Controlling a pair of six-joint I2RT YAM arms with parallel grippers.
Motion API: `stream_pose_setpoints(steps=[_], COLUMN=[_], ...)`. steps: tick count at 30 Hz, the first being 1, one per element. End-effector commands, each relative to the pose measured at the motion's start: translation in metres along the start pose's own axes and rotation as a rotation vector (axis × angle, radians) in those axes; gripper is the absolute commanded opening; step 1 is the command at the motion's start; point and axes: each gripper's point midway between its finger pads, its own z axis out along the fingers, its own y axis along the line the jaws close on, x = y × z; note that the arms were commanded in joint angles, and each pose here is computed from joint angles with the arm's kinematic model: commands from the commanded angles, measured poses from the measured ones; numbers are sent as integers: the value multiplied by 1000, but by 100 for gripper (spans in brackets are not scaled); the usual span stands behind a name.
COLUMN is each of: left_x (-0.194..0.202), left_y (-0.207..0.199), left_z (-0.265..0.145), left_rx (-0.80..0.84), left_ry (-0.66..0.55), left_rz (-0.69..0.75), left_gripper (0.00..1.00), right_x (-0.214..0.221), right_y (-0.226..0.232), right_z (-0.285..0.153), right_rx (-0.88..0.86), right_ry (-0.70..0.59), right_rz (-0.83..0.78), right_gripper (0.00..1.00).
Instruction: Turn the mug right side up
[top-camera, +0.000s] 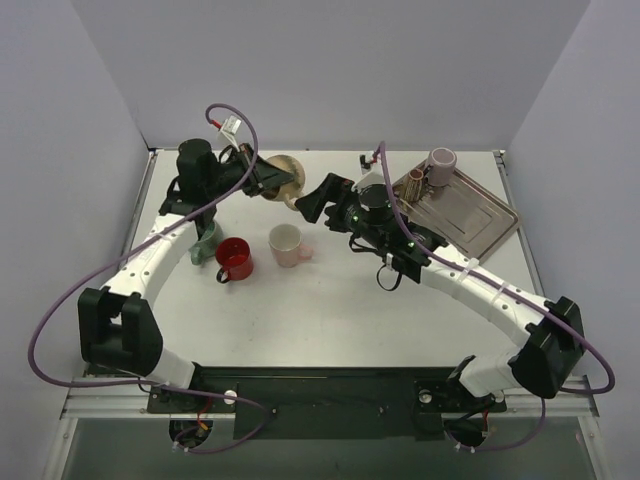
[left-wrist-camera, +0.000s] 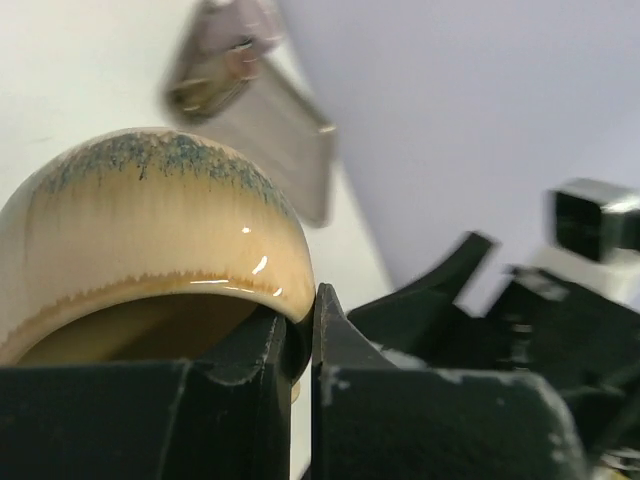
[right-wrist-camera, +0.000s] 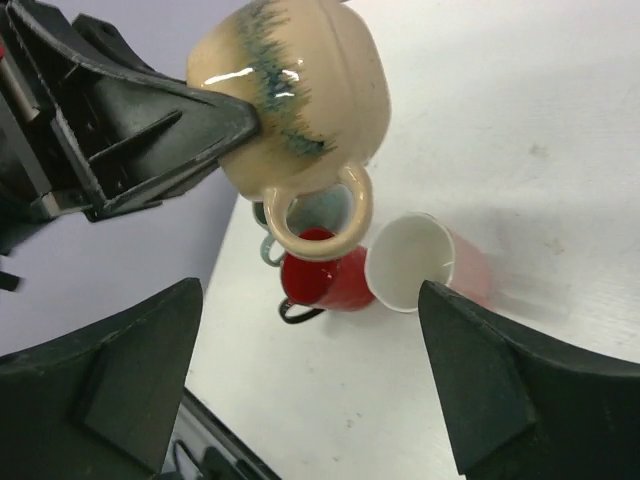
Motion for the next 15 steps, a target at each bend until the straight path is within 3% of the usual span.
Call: stream_pose_setpoints(steps=[1,2,5,8,12,15], left_x=[-24,-16,-27,-6,17,26], left_y=[20,36,38,63,112,140], left_z=[-47,-59,-93,-146,-216,-260], left_rx=[-340,-419,-548,-717,-928,-1056], left_ry=[45,108,220,462,700,798], left_rz=[456,433,659,781,798,773], left_gripper=[0,0,0,0,0,0], right_x=[-20,-21,-26,-31,-37,-43], right_y=[-5,-7,-15,-27,-66,-94], right_z=[-20,-23,-38,-51,-62,-67], right_rx=[79,89,129,196,334,406], right_ry=[-19,-19,-15,18,75,92], right_rz=[-202,-212,-285,-377,-447,-438], right_gripper=[87,88,89,91,95,95])
